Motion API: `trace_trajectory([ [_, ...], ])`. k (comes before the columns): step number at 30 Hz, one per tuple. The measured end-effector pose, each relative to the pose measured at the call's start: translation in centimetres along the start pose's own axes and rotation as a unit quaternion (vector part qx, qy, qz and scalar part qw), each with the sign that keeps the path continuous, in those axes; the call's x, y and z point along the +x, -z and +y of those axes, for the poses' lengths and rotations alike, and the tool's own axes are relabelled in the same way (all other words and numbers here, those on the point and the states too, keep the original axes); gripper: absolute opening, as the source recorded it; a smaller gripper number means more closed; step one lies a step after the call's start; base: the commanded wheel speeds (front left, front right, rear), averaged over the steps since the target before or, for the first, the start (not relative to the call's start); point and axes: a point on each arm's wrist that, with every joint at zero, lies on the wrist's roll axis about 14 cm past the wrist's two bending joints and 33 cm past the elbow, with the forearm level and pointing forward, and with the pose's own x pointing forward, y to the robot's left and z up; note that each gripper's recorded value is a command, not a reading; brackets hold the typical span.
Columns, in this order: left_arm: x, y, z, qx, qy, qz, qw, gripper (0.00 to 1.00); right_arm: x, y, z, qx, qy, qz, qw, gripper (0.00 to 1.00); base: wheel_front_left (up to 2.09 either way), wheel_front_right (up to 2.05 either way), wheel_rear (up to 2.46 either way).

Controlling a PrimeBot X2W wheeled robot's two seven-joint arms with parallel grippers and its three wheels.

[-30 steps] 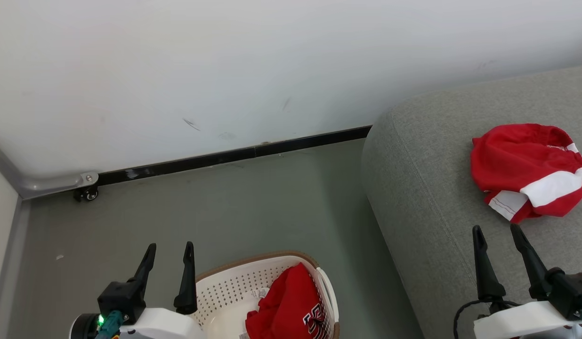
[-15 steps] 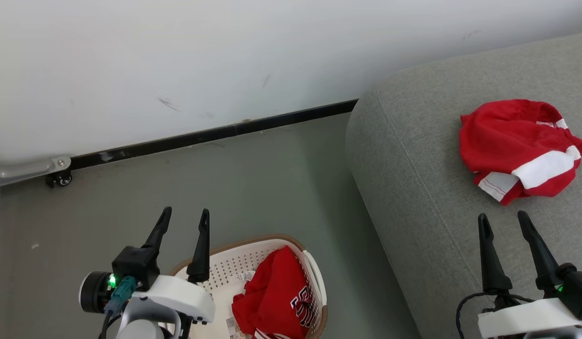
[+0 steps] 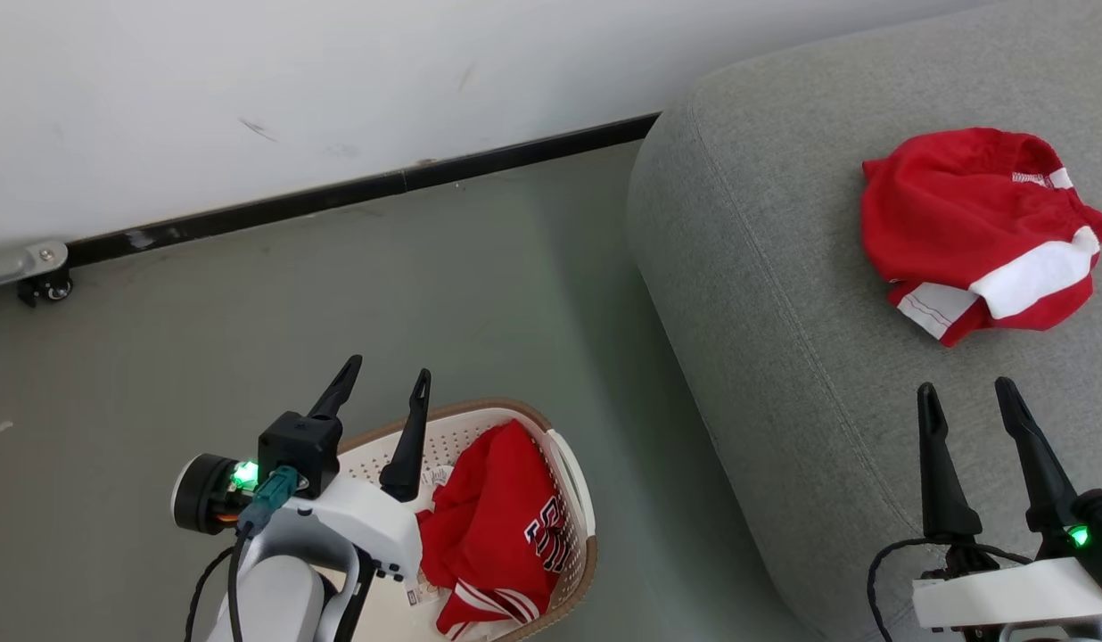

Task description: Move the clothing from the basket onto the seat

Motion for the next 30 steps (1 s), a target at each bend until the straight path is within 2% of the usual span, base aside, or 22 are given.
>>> trace_trajectory([
  [10, 1.6, 4.9, 0.1, 0.014, 0.022, 0.074, 0.997, 1.0, 0.4, 1.2, -0.8, 0.0, 0.018, 0.02, 1.0, 1.0, 0.0, 0.0, 0.0],
  [30, 3.7, 14.6, -1.0, -0.007, 0.059, 0.201, 0.978, 1.0, 2.7, 2.3, -2.3, -0.014, 0.047, 0.03, 0.998, 1.0, 0.0, 0.0, 0.0],
])
